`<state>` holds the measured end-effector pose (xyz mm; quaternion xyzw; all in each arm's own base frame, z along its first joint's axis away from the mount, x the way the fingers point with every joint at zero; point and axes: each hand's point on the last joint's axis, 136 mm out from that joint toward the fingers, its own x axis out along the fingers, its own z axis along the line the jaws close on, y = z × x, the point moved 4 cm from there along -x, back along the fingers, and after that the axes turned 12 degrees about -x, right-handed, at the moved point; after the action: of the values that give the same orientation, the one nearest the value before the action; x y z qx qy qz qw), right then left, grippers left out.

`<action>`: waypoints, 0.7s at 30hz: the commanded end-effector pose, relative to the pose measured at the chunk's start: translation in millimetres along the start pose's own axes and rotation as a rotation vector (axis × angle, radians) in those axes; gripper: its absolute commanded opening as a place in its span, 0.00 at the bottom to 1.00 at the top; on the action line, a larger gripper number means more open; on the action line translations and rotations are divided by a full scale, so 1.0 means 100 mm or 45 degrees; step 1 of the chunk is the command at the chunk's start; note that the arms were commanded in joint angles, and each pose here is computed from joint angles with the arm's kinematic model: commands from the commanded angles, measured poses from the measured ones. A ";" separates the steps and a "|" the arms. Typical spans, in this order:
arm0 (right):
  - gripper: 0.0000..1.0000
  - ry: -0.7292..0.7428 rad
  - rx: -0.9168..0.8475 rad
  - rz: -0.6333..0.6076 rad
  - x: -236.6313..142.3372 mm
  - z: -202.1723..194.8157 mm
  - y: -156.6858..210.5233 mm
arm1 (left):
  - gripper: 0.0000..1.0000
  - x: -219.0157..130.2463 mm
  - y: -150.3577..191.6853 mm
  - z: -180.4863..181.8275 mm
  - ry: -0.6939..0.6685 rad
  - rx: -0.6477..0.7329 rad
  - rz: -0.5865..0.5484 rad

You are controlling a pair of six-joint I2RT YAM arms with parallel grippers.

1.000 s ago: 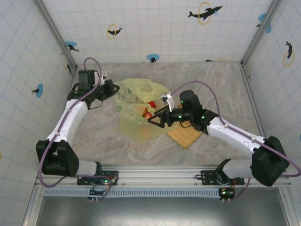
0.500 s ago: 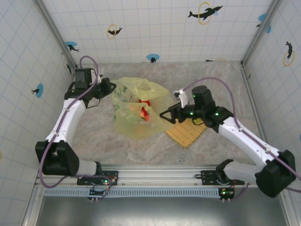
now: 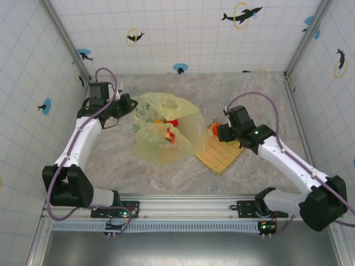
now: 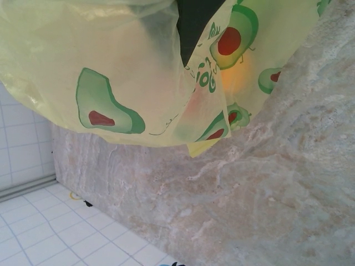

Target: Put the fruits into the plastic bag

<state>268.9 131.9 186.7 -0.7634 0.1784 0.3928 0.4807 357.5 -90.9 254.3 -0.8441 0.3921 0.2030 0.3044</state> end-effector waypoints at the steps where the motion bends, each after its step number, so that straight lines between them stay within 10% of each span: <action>1: 0.96 0.067 -0.102 0.126 0.20 -0.04 0.24 | 0.00 0.00 0.02 0.01 0.024 0.016 0.007; 21: 0.88 0.009 -0.226 0.414 0.88 0.04 0.57 | 0.00 0.02 0.06 0.05 0.029 0.010 0.023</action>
<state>278.3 118.0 85.4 -0.7590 0.2688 0.4808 0.3471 353.3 -92.8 243.5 -0.8404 0.4028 0.2096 0.2960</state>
